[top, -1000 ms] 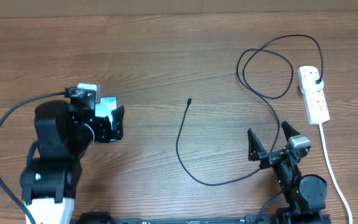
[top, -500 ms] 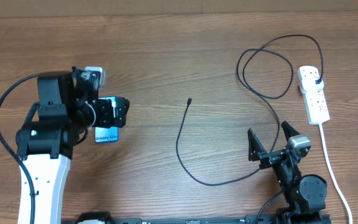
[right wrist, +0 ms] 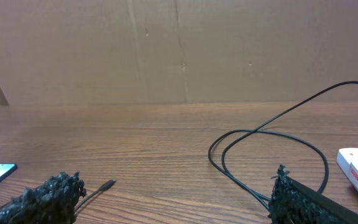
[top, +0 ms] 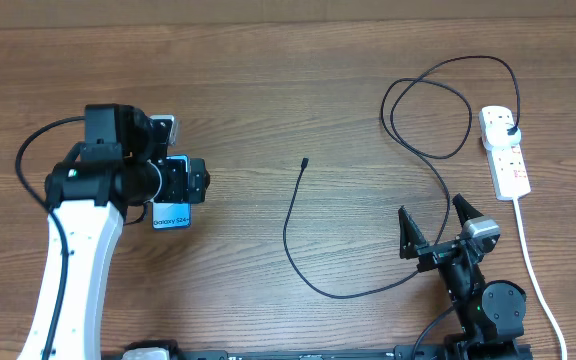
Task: Plug charger to phone and switch on socket
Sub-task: 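Move the left gripper forward over the Galaxy phone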
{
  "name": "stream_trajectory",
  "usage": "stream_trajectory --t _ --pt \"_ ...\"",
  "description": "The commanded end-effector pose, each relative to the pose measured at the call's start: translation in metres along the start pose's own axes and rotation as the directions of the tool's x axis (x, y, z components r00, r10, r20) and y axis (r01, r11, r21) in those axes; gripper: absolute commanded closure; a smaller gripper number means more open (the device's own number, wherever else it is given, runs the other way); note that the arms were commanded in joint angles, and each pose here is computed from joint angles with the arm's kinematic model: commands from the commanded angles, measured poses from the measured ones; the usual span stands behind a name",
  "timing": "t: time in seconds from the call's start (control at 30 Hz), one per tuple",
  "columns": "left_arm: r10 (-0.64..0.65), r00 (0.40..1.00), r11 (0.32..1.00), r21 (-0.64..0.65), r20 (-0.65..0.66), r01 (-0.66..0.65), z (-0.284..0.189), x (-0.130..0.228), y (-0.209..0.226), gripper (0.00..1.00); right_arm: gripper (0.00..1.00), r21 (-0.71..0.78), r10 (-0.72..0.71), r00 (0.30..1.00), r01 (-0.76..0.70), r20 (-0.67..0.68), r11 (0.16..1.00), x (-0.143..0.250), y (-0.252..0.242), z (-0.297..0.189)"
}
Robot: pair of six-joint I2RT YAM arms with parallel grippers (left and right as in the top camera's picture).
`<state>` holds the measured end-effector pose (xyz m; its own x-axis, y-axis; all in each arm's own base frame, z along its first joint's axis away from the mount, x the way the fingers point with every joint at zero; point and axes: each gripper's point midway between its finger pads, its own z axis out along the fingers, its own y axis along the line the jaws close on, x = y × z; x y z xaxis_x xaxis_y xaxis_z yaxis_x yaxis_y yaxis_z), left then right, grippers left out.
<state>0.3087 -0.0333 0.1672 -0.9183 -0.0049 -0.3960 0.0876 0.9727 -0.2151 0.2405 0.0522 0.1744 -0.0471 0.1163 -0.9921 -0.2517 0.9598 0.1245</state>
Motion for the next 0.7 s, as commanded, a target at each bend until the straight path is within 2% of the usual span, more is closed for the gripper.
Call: stream_trajectory --t 0.0,0.17,0.4,0.67 --pt "-0.052 0.998 0.998 -0.046 -0.033 0.051 0.012 -0.005 0.016 0.0 0.0 0.0 -0.002 1.0 0.002 0.005 1.0 0.001 -0.001 0.0" --pt "-0.107 0.989 0.992 -0.074 -0.106 0.099 0.035 -0.002 0.036 0.0 0.0 0.0 -0.002 1.0 0.002 0.005 1.0 0.001 -0.001 0.0" --pt "-0.149 0.977 0.976 -0.184 -0.155 0.12 0.059 -0.006 0.073 0.0 0.0 0.0 -0.002 1.0 0.002 0.005 1.0 0.001 -0.001 0.0" --pt "-0.079 0.975 0.978 -0.203 -0.207 0.037 0.09 -0.005 0.089 0.0 0.0 0.0 -0.002 1.0 0.002 0.005 1.0 0.001 -0.001 0.0"
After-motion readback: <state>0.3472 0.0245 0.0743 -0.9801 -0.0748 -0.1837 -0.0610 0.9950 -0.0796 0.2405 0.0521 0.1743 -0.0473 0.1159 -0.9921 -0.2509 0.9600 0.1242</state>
